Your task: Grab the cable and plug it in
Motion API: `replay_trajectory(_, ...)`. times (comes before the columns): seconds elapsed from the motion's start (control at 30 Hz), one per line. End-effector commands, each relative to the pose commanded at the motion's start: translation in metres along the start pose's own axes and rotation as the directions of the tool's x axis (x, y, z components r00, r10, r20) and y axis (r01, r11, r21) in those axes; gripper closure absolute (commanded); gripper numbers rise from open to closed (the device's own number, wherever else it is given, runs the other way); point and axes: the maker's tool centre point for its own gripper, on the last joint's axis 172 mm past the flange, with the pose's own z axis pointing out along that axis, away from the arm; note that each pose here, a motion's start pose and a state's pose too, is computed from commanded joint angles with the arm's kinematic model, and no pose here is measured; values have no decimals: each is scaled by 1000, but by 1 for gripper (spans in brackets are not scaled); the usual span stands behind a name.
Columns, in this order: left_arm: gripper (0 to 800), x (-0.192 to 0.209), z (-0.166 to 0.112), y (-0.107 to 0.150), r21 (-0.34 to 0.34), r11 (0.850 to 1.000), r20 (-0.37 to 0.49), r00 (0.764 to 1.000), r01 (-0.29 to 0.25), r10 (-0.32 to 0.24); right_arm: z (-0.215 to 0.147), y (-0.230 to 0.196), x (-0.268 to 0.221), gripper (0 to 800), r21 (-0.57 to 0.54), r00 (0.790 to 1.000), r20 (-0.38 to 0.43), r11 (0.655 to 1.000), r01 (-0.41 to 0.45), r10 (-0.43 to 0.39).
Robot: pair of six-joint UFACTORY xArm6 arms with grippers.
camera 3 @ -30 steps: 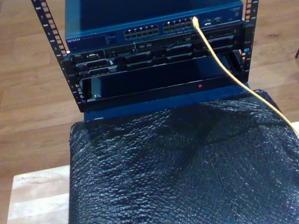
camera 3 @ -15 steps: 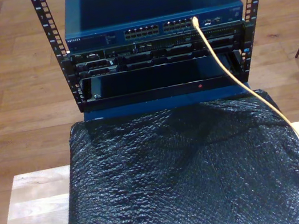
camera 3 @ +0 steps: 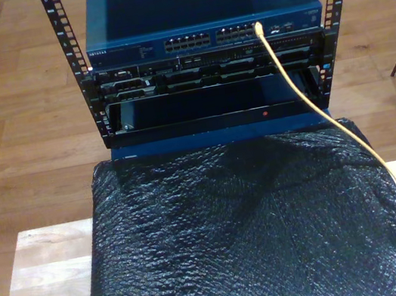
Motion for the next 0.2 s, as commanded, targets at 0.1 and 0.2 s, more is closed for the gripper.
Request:
replay_trajectory(0.1, 0, 0, 0, 0, 0, 1000, 0, 1000, 0, 0, 0, 0, 0, 0, 0, 1000, 0, 1000, 0, 0)
replay_trajectory(0.2, 0, 0, 0, 0, 0, 1000, 0, 1000, 0, 0, 0, 0, 0, 0, 0, 1000, 0, 1000, 0, 0)
